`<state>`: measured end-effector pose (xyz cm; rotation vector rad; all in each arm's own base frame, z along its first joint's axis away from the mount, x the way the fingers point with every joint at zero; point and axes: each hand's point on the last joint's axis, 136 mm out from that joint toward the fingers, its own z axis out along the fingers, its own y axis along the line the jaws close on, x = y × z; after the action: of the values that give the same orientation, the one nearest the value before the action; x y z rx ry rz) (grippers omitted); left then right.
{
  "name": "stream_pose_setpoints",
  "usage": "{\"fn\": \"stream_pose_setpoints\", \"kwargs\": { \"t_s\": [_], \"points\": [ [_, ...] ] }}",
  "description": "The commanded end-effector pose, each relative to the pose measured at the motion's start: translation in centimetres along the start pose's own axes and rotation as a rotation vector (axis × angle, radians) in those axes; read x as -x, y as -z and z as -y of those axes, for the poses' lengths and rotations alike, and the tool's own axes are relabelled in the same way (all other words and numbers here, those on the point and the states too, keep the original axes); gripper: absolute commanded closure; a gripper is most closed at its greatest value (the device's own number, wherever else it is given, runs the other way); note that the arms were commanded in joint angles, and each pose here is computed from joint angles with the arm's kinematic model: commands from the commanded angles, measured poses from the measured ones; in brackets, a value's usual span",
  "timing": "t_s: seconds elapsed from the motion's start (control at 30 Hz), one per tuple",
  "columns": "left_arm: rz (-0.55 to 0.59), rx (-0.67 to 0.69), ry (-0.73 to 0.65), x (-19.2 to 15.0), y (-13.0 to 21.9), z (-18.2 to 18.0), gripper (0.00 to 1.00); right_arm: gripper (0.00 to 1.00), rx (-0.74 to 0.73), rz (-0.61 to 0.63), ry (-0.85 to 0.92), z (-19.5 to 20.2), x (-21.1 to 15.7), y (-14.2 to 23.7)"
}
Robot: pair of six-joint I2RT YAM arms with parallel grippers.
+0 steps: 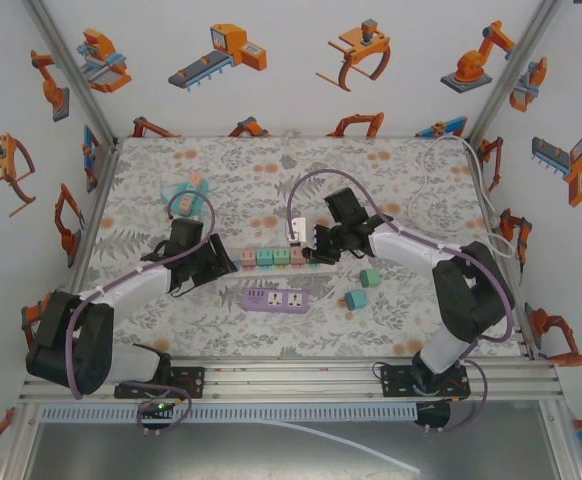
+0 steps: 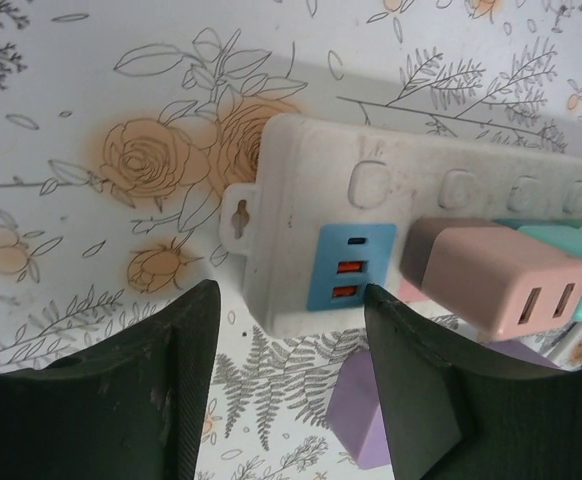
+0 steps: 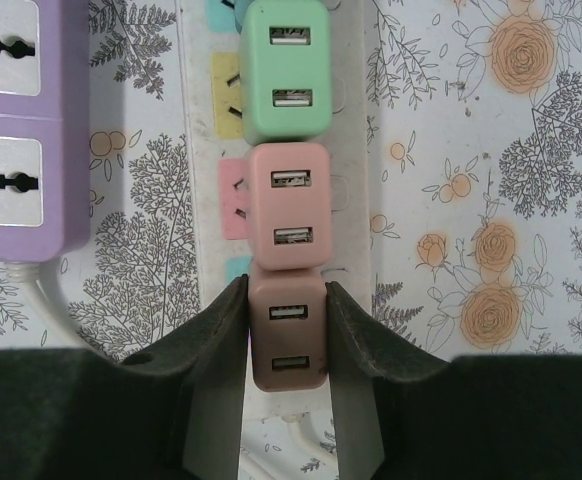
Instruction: Pull the plug off the socket
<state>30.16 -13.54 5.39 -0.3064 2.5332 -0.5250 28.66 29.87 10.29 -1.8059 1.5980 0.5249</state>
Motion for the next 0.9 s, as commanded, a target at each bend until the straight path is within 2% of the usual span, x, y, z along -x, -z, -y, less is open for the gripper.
{"fn": "stream_pose_setpoints", "kwargs": {
  "t_s": [0.0, 0.17, 0.53, 0.87],
  "points": [
    [-0.057, 0.054, 0.009, -1.6, -1.0, -1.6, 0.43, 0.77, 0.039, 0.065, 0.022, -0.2, 2.0, 0.2],
    [-0.079, 0.120, -0.024, -2.1, -1.0, -2.8, 0.44, 0.79, 0.049, 0.109, 0.009, -0.1, 3.4, 0.9],
    [-0.101, 0.207, -0.072, -3.1, -0.7, -4.5, 0.44, 0.85, 0.044, 0.108, -0.043, 1.3, 4.1, 1.3],
    [-0.074, 0.180, -0.075, -2.2, 0.3, -3.4, 0.44, 0.86, -0.033, 0.120, -0.065, 2.1, 4.8, 3.4]
  ]
}}
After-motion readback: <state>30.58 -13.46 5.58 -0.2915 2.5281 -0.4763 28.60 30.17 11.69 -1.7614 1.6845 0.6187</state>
